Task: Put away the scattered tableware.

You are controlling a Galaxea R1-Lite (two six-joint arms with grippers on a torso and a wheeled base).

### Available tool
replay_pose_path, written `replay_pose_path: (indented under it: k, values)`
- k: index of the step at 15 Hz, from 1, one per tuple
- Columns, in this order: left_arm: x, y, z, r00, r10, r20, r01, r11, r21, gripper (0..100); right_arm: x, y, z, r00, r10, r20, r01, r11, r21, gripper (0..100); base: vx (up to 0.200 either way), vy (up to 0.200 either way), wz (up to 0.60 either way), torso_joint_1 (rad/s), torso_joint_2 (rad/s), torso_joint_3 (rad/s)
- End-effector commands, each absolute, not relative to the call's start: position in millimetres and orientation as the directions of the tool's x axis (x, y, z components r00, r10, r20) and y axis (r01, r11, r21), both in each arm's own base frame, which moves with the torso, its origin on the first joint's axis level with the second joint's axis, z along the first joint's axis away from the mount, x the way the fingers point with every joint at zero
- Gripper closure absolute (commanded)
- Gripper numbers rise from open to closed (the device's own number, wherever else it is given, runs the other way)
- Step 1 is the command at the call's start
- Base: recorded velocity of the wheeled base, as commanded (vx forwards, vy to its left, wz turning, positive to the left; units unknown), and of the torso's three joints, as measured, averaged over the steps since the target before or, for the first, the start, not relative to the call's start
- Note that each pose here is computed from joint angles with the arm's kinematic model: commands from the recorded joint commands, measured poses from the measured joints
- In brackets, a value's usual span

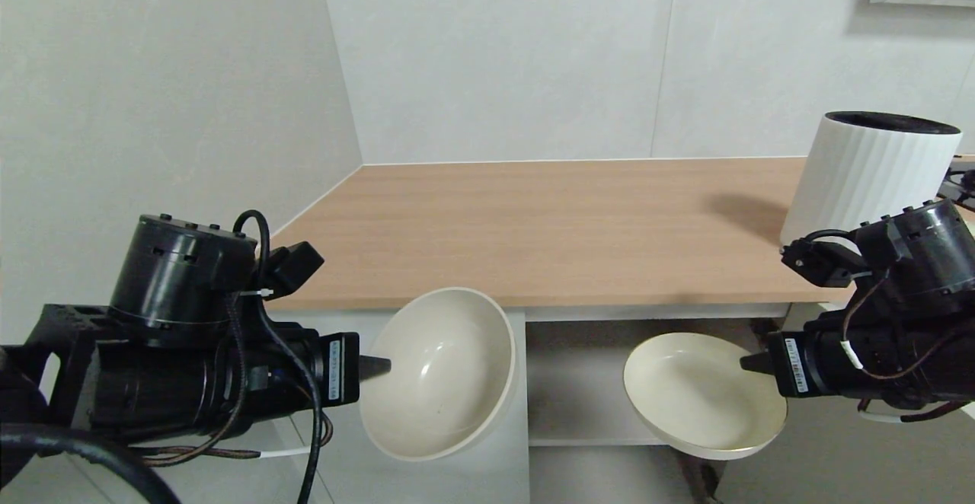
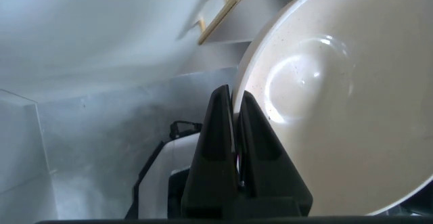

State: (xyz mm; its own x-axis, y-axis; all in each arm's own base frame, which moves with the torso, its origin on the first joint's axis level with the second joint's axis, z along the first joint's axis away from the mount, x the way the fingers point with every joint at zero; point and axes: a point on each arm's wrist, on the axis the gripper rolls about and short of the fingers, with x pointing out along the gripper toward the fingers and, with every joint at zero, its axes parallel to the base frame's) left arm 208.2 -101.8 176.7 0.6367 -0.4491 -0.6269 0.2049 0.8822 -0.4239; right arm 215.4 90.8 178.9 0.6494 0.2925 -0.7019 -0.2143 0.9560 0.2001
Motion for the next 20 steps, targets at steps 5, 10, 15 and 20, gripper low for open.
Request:
replay_pose_path:
  k: [5,10,15,20]
  values:
    - [209.6,-102.5,174.5,0.631,-0.447,-0.634,0.202,0.884,-0.422,100,216.3,91.2,174.7,0.638,0.288,-0.715,-0.211,0.957,0.197,100,0.000,0.000,0.00,-0.165,0.47,0.293]
    - [209.8,-102.7,174.1,0.628,-0.449,-0.635,0.203,0.883,-0.424,100,216.8,91.4,173.2,0.634,0.286,-0.719,-0.211,0.958,0.195,100,0.000,0.000,0.00,-0.139,0.46,0.314]
    - [211.7,-103.5,171.7,0.624,-0.444,-0.643,0.196,0.885,-0.421,100,217.7,92.2,171.0,0.627,0.284,-0.725,-0.211,0.958,0.193,100,0.000,0.000,0.00,-0.050,0.24,0.182]
    - [216.3,-105.4,164.3,0.604,-0.438,-0.666,0.185,0.890,-0.417,100,222.4,101.4,146.2,0.549,0.266,-0.792,-0.273,0.953,0.131,100,0.000,0.000,0.00,-0.001,0.01,0.010]
